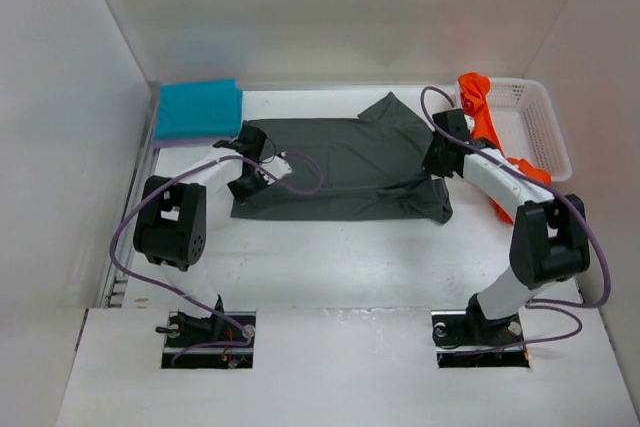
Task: Fold and stack the t-shirts
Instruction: Grap the side of the flattened tshirt closest away from the robot with both arms
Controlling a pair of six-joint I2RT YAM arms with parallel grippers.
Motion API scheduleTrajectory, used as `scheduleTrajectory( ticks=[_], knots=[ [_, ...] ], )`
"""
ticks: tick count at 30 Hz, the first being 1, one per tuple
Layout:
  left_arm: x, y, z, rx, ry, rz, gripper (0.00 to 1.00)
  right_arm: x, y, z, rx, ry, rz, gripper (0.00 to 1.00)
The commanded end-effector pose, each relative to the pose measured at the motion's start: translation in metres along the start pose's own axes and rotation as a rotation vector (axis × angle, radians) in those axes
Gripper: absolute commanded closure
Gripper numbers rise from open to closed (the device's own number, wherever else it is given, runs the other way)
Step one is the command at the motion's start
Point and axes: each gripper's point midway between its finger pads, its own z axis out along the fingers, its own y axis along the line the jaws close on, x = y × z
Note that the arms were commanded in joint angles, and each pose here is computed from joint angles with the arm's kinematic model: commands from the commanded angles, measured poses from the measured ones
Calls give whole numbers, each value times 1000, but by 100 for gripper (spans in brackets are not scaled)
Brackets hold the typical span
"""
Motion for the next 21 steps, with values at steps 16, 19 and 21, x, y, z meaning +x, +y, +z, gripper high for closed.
scheduleTrajectory(
  ticks=[16,19,21],
  knots=[
    [-9,50,6,-146,26,-99,60,-62,23,25,20,-81,-199,60],
    [-6,65,-10,-196,8,-118,43,-62,14,2,47,-77,-216,50],
    [-4,75,-28,-237,-21,-121,41,-46,1,-17,72,-55,-216,47]
  ],
)
